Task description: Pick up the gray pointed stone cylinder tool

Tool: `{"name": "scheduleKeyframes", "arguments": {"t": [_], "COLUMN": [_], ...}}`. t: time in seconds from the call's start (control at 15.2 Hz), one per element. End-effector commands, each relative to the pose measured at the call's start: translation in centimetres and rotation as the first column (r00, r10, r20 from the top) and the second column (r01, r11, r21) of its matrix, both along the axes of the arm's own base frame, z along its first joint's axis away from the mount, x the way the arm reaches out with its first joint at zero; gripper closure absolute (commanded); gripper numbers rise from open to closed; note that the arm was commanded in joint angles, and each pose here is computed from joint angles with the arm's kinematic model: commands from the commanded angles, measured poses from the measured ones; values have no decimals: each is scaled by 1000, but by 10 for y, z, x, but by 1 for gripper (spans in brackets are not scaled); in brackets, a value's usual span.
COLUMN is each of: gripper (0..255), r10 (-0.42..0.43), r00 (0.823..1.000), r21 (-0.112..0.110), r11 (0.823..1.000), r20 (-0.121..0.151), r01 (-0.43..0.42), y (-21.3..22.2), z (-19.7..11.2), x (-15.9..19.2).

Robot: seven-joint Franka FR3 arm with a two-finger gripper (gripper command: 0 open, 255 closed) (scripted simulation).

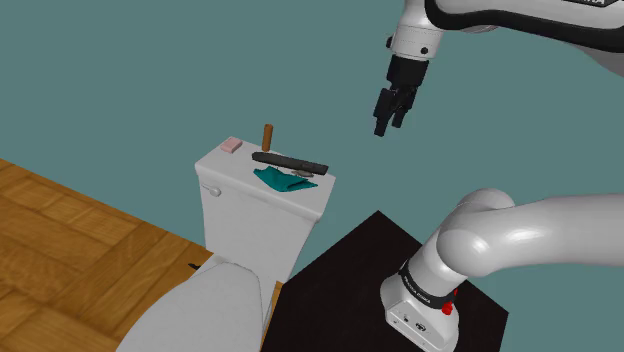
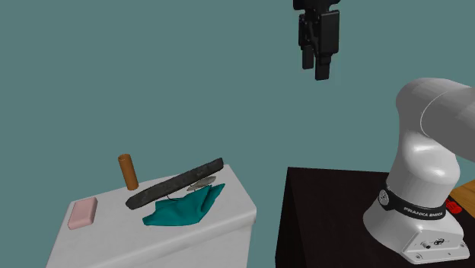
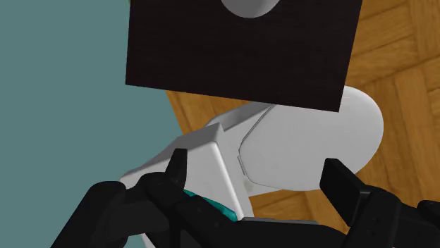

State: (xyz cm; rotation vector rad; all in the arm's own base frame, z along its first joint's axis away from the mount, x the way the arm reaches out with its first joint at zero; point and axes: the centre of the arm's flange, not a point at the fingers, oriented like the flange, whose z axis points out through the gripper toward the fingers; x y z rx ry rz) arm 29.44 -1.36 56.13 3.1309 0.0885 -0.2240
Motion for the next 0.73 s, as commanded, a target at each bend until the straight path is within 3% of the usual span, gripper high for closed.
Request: {"name": "scheduleKeyframes", "arguments": {"t": [0.0,0.33,0.66], "gripper": [0,0,0], "r10": [0,106,216], "r00": [1000,993,971], "r21": [0,-104,-213], "r11": [1000,990,958], "r20": [0,59,105], "r01": [0,-99,-190], "y": [0,10,17], "z": [0,-55,-110], "x": [0,24,52]}}
